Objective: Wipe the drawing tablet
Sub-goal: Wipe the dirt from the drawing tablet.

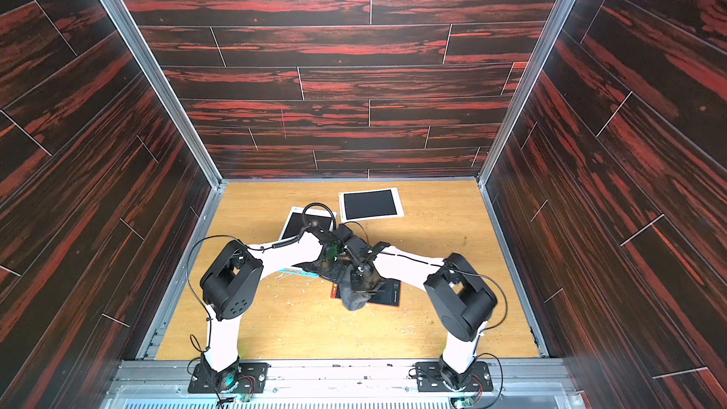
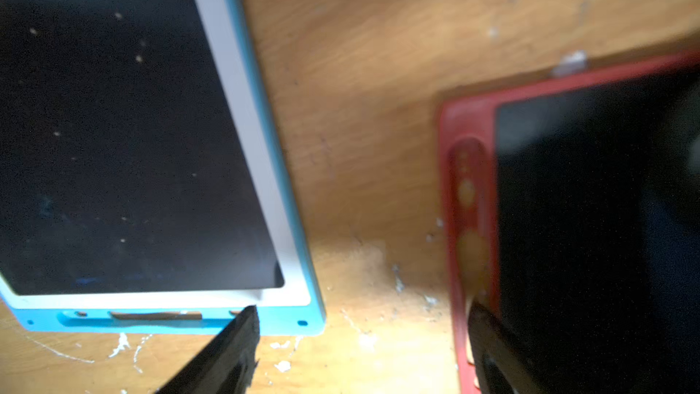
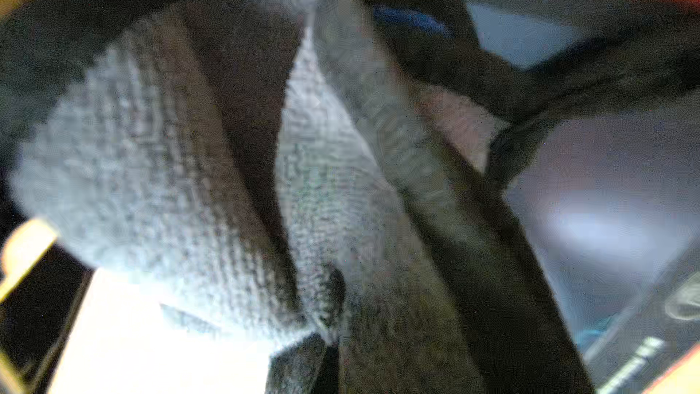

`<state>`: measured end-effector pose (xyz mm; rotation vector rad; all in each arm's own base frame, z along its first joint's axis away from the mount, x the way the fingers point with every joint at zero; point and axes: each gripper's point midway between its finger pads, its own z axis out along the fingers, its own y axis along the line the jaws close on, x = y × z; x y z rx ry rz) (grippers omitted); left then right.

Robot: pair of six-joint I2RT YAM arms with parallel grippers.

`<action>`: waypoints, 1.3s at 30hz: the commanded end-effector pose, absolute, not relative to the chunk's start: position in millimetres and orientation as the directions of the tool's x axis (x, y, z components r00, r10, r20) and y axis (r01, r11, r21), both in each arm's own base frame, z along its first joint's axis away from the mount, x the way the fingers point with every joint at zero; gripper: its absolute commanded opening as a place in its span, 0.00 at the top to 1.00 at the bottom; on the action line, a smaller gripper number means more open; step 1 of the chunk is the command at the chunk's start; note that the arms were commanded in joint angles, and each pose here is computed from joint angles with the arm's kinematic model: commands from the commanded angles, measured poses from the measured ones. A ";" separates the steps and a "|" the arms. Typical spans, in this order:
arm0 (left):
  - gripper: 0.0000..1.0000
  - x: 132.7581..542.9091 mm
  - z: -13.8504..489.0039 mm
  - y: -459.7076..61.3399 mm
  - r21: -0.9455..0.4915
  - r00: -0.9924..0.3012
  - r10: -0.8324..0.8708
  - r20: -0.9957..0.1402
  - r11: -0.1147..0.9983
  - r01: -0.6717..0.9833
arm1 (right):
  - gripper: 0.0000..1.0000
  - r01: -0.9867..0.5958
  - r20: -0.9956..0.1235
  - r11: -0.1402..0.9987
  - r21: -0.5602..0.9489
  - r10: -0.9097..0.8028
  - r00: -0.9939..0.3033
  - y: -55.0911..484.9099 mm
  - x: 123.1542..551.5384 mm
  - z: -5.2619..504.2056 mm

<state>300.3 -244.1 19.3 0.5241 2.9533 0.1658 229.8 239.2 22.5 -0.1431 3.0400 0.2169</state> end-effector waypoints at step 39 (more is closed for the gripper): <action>0.12 283.0 18.3 -241.8 0.121 -0.929 0.359 -0.090 0.930 0.348 | 1.00 0.123 0.083 0.961 0.249 0.106 -0.991 176.6 199.4 -13.8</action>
